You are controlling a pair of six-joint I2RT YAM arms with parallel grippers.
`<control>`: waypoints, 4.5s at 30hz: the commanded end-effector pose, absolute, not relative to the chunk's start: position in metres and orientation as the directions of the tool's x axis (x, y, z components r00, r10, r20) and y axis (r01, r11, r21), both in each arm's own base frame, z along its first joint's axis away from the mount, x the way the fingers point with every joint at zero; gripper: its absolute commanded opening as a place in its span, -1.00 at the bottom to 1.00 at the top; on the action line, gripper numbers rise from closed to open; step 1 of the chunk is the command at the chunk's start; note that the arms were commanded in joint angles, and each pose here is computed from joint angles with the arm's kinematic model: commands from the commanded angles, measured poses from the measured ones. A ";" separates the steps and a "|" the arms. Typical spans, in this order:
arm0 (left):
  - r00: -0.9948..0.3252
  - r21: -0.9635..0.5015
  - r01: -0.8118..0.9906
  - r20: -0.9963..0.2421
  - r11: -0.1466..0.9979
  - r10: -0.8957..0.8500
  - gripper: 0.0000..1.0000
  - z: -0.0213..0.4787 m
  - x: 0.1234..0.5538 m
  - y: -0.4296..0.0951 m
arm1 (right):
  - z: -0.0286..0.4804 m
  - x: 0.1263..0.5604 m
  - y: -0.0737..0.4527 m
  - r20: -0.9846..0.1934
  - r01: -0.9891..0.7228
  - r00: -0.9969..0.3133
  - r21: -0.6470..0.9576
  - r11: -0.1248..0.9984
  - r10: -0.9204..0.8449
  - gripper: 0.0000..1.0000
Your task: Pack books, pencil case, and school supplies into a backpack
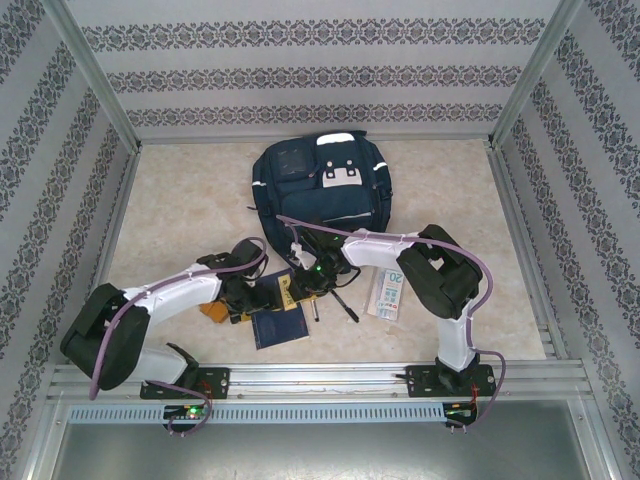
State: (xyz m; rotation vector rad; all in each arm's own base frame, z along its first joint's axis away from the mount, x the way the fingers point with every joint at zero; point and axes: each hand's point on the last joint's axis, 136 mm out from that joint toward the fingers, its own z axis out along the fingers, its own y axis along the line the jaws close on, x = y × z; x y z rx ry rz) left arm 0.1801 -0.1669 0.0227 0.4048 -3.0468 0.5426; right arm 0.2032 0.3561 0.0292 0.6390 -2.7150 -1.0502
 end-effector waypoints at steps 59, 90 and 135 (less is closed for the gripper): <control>-0.835 -0.876 0.032 -0.288 0.480 -0.469 -1.00 0.152 0.235 -0.187 | 0.017 0.198 0.366 0.045 -0.226 -0.897 0.809 0.543 -0.440 -0.87; -0.893 -0.415 -0.432 0.077 0.800 -0.443 0.46 0.029 0.173 -0.122 | 0.013 0.201 0.363 0.017 -0.288 -0.896 0.739 0.609 -0.445 -0.90; -0.946 -0.905 -0.026 -0.115 0.425 -0.304 -0.30 0.120 0.236 -0.208 | 0.015 0.208 0.355 0.004 -0.253 -0.917 0.768 0.589 -0.399 -0.97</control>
